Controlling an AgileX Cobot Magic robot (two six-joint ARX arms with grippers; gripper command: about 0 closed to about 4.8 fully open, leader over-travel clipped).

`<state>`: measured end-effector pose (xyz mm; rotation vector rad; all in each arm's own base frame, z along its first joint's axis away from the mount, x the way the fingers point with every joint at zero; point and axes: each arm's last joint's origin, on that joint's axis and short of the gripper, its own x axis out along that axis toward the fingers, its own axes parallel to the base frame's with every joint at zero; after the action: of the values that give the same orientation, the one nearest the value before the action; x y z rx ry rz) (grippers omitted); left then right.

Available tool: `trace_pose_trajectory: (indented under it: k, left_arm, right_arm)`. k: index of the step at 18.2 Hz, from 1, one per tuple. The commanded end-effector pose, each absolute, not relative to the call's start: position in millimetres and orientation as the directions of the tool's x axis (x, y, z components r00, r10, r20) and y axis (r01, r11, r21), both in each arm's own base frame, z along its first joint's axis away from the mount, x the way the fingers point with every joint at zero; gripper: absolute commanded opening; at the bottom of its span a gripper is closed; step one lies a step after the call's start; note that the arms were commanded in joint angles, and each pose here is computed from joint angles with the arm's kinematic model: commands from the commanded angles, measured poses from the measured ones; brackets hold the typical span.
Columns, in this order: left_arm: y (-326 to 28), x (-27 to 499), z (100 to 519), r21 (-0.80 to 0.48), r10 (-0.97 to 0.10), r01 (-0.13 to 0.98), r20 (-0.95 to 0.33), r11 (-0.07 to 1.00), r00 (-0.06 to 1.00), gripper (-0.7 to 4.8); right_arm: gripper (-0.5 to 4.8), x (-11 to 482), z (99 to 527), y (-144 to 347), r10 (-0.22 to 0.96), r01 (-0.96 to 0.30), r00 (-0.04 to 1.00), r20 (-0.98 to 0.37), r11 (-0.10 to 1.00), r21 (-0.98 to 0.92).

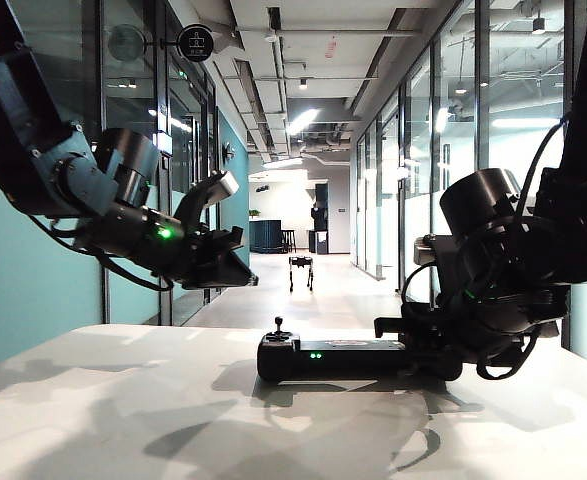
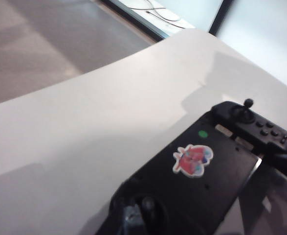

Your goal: Push the left joystick on the remote control sitting on the white table backward to make the robot dog back up in a straight line until it returns close to you.

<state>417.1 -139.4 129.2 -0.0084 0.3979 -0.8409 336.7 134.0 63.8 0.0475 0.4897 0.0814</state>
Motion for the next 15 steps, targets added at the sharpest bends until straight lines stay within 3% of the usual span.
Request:
trace_pose_trajectory:
  k: [1, 15]
  left_arm:
    - [-144, 427, 130, -0.164, -0.741, 0.737, -0.33, 0.655, 0.585, -0.05]
    - [-161, 477, 94, -0.184, -0.779, 0.796, -0.42, 0.576, 0.466, -0.05]
  right_arm:
    - [1.98, 339, 68, 135, 0.088, -0.059, 0.894, -0.439, 0.995, 0.08]
    - [1.98, 339, 68, 135, 0.087, -0.058, 0.893, -0.442, 0.995, 0.079]
